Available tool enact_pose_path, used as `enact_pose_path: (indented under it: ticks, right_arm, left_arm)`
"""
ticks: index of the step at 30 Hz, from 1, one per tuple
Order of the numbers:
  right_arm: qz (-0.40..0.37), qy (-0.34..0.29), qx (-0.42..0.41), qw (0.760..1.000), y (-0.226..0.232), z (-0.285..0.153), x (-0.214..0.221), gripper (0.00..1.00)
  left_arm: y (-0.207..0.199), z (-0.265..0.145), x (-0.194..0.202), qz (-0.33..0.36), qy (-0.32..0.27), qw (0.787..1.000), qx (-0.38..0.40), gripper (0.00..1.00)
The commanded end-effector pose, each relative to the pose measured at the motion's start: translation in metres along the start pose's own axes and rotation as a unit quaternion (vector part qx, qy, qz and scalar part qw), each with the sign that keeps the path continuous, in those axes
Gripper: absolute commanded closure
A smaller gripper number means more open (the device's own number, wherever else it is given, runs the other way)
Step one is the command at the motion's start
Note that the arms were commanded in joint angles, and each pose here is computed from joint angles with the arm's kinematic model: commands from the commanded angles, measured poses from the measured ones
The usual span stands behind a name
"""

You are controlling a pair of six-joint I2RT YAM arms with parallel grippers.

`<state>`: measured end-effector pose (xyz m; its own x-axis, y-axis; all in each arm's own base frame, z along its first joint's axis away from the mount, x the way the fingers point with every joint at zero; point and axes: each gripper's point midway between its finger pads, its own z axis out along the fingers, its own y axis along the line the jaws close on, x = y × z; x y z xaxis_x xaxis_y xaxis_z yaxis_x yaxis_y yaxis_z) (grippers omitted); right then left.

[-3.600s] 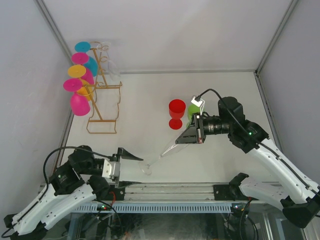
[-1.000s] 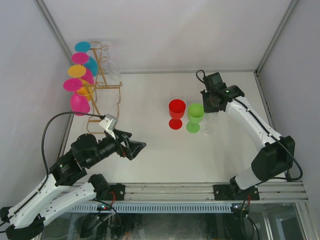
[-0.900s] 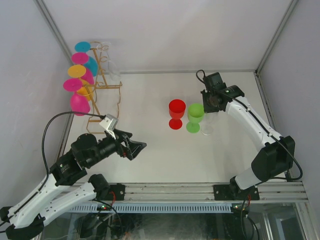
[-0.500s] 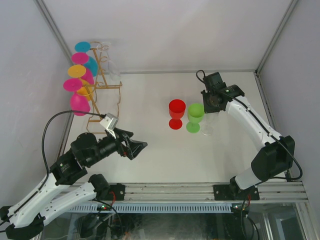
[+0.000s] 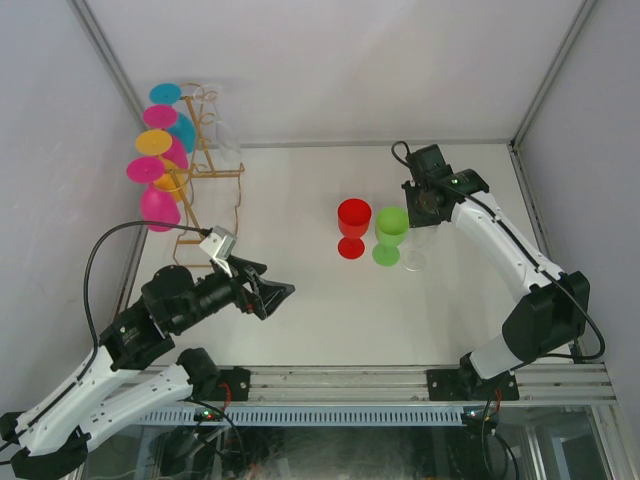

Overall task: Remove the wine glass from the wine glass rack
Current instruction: Place the wine glass at the center of the board.

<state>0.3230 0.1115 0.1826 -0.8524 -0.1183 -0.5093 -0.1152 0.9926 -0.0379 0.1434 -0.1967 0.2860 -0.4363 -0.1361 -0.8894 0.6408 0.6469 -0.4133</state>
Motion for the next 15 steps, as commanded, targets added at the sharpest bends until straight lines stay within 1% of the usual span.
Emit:
enact_pose_path:
  ticks: [1,4,6,15]
  right_arm:
    - [-0.001,-0.034,-0.01,0.999,0.001,-0.015,-0.021,0.8]
    - [0.0,-0.039,-0.01,0.999,0.001,-0.019,-0.024,0.8]
    - [0.001,-0.042,-0.014,0.999,0.002,-0.021,-0.026,0.78]
    - [0.005,-0.056,-0.018,0.998,0.001,-0.039,-0.034,0.77]
  left_arm:
    - [-0.011,-0.006,-0.023,0.008,-0.028,0.999,0.018,0.0]
    - [-0.012,-0.005,-0.021,0.009,-0.022,1.0,0.018,0.0]
    - [-0.011,-0.005,-0.021,0.006,-0.022,1.0,0.016,0.0]
    - [-0.008,-0.004,-0.021,0.006,-0.009,1.0,0.001,0.0]
